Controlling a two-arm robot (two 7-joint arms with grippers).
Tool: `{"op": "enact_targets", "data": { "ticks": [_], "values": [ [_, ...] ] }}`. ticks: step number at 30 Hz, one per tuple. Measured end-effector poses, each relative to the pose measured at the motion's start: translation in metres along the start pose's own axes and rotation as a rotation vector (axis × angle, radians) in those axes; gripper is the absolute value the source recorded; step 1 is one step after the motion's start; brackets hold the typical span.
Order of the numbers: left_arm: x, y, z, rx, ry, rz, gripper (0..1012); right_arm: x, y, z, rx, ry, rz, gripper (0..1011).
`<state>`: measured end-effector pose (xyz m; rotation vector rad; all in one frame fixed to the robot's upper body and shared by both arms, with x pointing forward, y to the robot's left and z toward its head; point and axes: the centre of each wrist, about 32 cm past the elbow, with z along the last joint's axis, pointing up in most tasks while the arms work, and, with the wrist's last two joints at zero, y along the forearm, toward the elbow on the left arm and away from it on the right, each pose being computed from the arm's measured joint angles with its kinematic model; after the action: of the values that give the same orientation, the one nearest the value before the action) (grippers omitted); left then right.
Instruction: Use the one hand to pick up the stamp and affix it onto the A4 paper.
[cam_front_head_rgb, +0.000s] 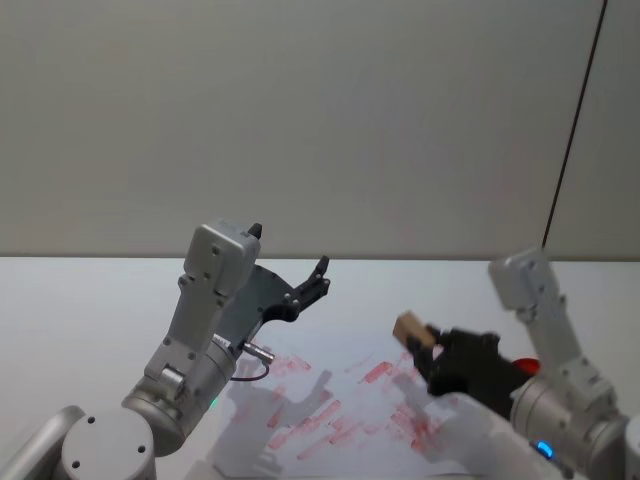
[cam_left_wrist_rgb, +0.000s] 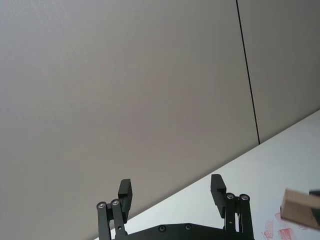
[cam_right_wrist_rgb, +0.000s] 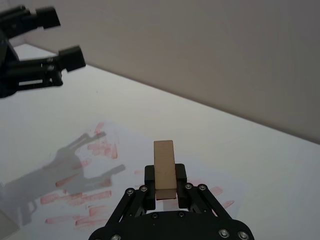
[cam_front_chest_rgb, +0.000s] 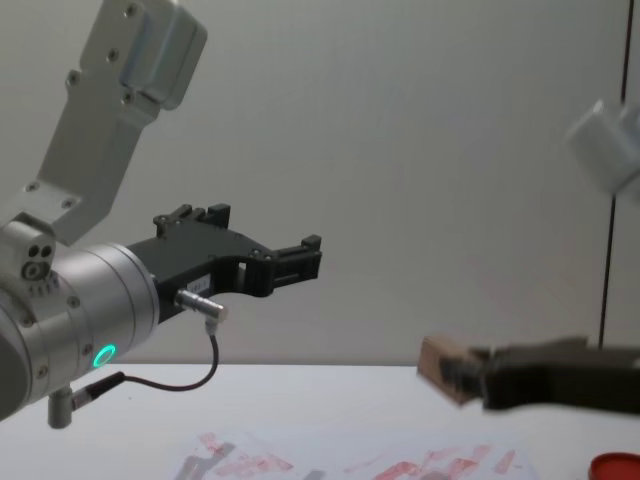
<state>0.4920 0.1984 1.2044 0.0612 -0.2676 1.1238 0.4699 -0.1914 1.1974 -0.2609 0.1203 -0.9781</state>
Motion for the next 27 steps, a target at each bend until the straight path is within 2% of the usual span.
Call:
{"op": "enact_targets", "data": {
  "ticks": [5,11,18,27],
  "values": [
    [0.0000,0.0000,0.0000,0.000,0.000,0.000,1003,0.007,-0.009,0.009,0.049,0.008,-0.047,217],
    [0.0000,0.0000,0.0000,0.000,0.000,0.000,1002,0.015,-0.018,0.008,0.046,0.015,-0.106,217],
    [0.0000,0.0000,0.0000,0.000,0.000,0.000,1002,0.028,-0.033,-0.005,-0.018,0.018,-0.207,217],
    [0.0000,0.0000,0.0000,0.000,0.000,0.000,1002,0.038,-0.043,-0.021,-0.098,0.016,-0.303,217]
  ]
}}
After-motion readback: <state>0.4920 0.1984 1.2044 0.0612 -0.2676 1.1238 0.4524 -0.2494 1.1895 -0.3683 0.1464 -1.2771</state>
